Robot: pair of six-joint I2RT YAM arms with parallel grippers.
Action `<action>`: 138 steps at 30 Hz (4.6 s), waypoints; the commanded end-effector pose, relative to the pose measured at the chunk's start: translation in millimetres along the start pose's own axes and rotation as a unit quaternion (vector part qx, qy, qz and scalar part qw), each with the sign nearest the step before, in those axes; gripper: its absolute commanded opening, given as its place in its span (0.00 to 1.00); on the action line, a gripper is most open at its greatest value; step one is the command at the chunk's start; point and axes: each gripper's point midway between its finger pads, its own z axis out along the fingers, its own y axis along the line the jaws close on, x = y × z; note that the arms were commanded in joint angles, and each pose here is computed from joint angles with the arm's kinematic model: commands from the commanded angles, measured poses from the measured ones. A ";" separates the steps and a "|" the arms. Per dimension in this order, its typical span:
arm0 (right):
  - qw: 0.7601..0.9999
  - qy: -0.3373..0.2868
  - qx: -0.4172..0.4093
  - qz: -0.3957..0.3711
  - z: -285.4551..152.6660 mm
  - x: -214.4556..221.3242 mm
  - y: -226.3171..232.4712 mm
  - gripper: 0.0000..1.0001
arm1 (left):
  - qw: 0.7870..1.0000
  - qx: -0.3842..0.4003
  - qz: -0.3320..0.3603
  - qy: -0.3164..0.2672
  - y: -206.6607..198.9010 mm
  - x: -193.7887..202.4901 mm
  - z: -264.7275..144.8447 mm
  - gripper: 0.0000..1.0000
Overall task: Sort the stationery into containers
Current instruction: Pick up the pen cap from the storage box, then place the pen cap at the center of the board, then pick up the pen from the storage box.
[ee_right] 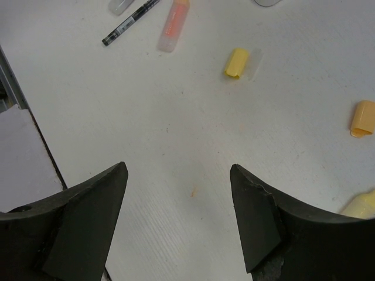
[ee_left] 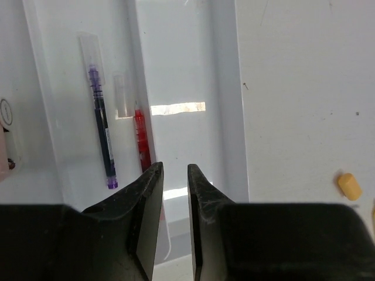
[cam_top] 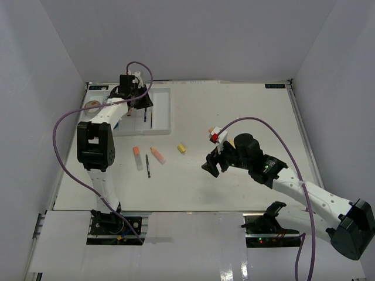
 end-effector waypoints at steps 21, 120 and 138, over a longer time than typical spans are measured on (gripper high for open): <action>0.999 0.004 0.023 0.033 2.4 -8.1 -7.2 0.77 | 0.998 -0.039 0.011 -0.045 35.0 -13.4 79.4 0.27; 0.999 -0.026 0.023 0.038 -22.3 -6.8 1.4 0.77 | 0.997 -0.057 -0.010 -0.059 -46.0 37.6 -80.7 0.41; 0.999 0.001 0.031 0.039 -14.1 0.5 -3.9 0.77 | 0.997 -0.070 -0.001 0.007 14.6 13.0 30.9 0.23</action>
